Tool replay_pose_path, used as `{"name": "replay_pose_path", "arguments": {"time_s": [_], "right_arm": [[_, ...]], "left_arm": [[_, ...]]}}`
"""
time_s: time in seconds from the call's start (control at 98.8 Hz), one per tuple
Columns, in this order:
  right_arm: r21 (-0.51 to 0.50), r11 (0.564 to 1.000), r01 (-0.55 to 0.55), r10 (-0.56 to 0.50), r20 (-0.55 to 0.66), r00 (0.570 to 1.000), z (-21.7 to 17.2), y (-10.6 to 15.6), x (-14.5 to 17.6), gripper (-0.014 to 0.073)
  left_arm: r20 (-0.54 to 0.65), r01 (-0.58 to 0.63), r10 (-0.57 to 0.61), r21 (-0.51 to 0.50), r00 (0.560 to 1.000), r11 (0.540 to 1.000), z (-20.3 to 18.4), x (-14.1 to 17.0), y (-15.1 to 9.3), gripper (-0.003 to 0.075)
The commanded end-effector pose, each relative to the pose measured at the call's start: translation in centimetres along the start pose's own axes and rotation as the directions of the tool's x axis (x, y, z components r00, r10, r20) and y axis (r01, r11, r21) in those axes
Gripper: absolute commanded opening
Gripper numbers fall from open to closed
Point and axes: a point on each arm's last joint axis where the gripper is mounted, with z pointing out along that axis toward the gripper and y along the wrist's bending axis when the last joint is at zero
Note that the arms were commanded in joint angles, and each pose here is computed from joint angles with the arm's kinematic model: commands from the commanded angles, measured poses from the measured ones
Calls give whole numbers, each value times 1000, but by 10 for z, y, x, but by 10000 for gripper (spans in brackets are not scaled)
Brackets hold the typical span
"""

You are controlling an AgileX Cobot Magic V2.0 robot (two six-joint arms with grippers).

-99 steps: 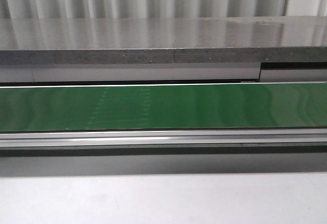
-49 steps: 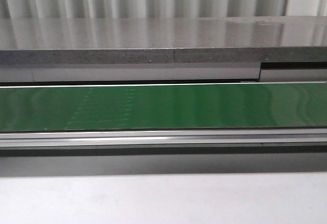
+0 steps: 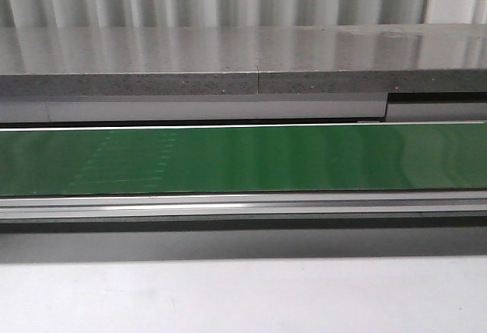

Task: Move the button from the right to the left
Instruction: 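Carry the button over the blue tray and lower it in with the left gripper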

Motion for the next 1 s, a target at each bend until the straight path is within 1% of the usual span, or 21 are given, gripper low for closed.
{"name": "replay_pose_path", "arguments": {"time_s": [0.0,0.051,0.081,0.121,0.152,0.192,0.354,0.466,0.567,0.638,0.709,0.779,0.901,0.952,0.992], "right_arm": [[5,1000,-6,5,96,995,-3,0,-14,-65],[5,1000,-6,5,96,995,-3,0,-14,-65],[5,1000,-6,5,96,995,-3,0,-14,-65],[5,1000,-6,5,96,995,-3,0,-14,-65],[5,1000,-6,5,96,995,-3,0,-14,-65],[5,1000,-6,5,96,995,-3,0,-14,-65],[5,1000,-6,5,96,995,-3,0,-14,-65],[5,1000,-6,5,96,995,-3,0,-14,-65],[5,1000,-6,5,96,995,-3,0,-14,-65],[5,1000,-6,5,96,995,-3,0,-14,-65],[5,1000,-6,5,96,995,-3,0,-14,-65],[5,1000,-6,5,96,995,-3,0,-14,-65],[5,1000,-6,5,96,995,-3,0,-14,-65],[5,1000,-6,5,96,995,-3,0,-14,-65],[5,1000,-6,5,96,995,-3,0,-14,-65]], "left_arm": [[82,8,-5,-36,997,999,-28,-1,7,302],[84,6,-2,-41,996,999,-28,-1,8,412],[82,3,0,-46,997,999,-28,-1,8,457],[80,-2,7,-59,997,998,-28,-1,9,507],[78,-6,11,-66,997,998,-28,-1,10,527],[75,-11,17,-78,997,997,-28,-1,11,537],[87,-10,18,-86,996,996,-31,-3,12,533],[139,5,7,-87,990,996,-44,-5,14,524],[210,20,0,-92,978,996,-64,-5,14,470],[259,39,-20,-71,966,997,-78,-2,13,409],[305,58,-42,-43,951,997,-92,1,11,333],[354,75,-67,-9,933,997,-106,4,8,237],[422,100,-124,78,898,992,-128,10,2,43],[446,107,-155,129,882,986,-137,12,-2,-22],[464,111,-172,157,869,981,-144,14,-4,-20]]}}
